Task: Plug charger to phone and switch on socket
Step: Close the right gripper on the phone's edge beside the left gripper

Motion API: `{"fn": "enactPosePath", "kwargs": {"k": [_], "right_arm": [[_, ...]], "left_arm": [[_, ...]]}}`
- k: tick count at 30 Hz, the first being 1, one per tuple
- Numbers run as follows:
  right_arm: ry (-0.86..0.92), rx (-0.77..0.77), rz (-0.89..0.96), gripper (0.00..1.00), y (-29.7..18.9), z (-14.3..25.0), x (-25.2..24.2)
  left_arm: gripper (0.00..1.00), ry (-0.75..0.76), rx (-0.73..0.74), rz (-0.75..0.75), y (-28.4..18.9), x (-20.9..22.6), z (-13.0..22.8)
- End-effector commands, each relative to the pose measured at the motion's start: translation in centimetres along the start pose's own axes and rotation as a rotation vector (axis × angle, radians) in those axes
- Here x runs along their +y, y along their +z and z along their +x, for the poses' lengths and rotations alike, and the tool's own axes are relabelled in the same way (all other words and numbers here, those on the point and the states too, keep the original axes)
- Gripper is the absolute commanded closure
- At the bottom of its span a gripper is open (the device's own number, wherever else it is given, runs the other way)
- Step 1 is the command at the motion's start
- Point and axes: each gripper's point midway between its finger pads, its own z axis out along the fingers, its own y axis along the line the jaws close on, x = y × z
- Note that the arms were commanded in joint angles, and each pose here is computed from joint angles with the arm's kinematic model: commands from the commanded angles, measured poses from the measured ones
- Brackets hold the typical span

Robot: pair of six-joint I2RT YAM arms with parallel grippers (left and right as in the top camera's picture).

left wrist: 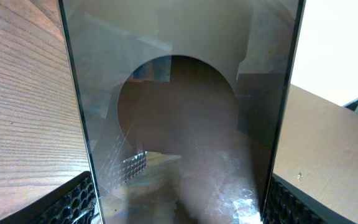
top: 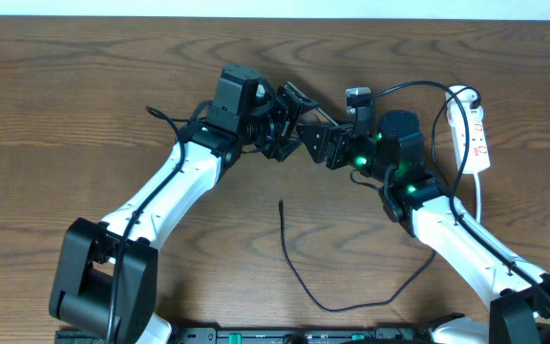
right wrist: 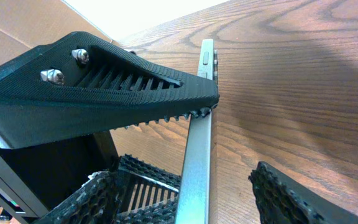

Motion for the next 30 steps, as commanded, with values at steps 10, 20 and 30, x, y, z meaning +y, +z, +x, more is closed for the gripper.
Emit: {"fn": "enactPosePath", "kwargs": {"k": [10,20,30], "right_arm": [[-0.003,0.018,0.013,0.47,0.08,0.32,-0.04],[-0.001,0.022,0.015,0.53,0.07,0.41,-0.1],[0.0,0.021,0.015,0.62,0.07,0.41,-0.09]], "left_arm": [[0.93,0.035,0.017,0.052,-1.0,-2.13,0.95],[0.93,0.035,0.016,0.052,-1.0,-2.13,0.94],[0.93,0.035,0.016,0.052,-1.0,-2.13,0.94]]}}
